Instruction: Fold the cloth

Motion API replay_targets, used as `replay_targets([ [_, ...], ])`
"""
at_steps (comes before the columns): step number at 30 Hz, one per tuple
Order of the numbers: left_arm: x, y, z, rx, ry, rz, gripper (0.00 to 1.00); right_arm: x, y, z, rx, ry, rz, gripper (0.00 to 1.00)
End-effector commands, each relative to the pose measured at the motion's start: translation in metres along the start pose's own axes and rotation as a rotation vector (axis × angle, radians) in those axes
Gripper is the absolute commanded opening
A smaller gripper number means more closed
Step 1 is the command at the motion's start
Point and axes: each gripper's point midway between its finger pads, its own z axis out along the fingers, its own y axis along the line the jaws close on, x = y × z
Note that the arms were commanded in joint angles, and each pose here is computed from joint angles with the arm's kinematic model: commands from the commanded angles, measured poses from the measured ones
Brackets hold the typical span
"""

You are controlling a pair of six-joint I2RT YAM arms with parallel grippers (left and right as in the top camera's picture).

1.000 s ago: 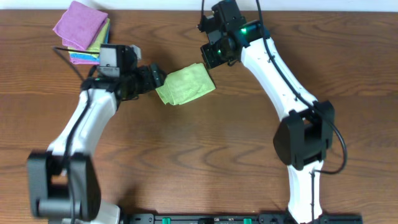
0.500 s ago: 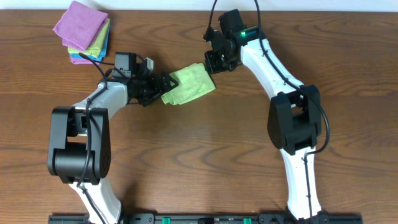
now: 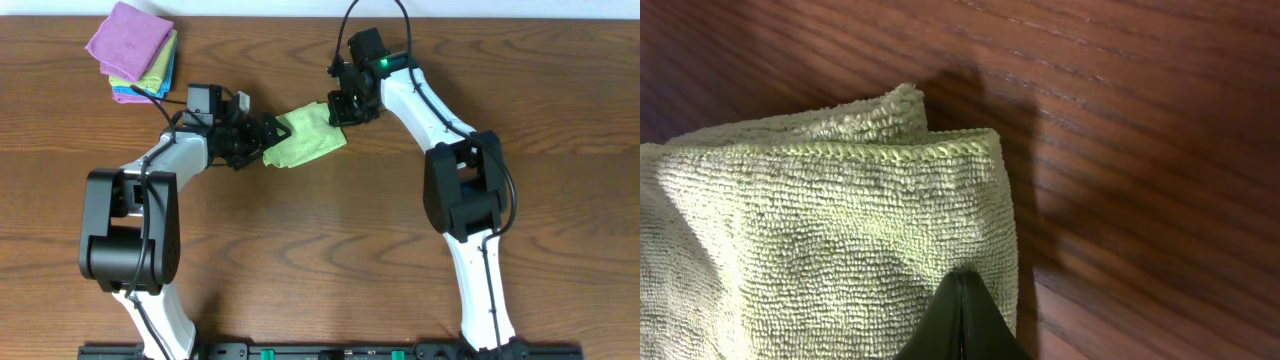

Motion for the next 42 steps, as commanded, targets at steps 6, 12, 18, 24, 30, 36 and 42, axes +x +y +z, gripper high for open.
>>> replay_targets([
  [6, 0.013, 0.012, 0.020, -0.073, 0.020, -0.040, 0.89, 0.018, 0.034, 0.027, -0.063, 0.063, -0.030, 0.02],
  [12, 0.010, 0.017, 0.020, -0.103, 0.000, -0.069, 0.07, 0.019, 0.035, 0.027, -0.064, 0.068, -0.025, 0.01],
  [18, -0.002, 0.019, 0.018, -0.107, -0.044, -0.078, 0.06, 0.011, 0.024, 0.002, -0.057, 0.042, 0.003, 0.02],
  [24, -0.021, 0.005, 0.009, -0.014, -0.093, -0.077, 0.06, -0.009, 0.012, -0.053, -0.048, -0.046, 0.016, 0.01],
  [30, -0.050, -0.030, -0.021, 0.110, -0.182, -0.012, 0.06, -0.016, 0.003, -0.096, -0.026, -0.104, 0.007, 0.01],
  [36, -0.100, -0.082, -0.094, 0.194, -0.407, 0.100, 0.06, -0.011, 0.001, -0.102, -0.023, -0.085, 0.016, 0.01],
  [42, -0.159, -0.100, -0.195, 0.172, -0.730, 0.140, 0.06, -0.008, 0.001, -0.101, -0.022, -0.075, 0.019, 0.02],
])
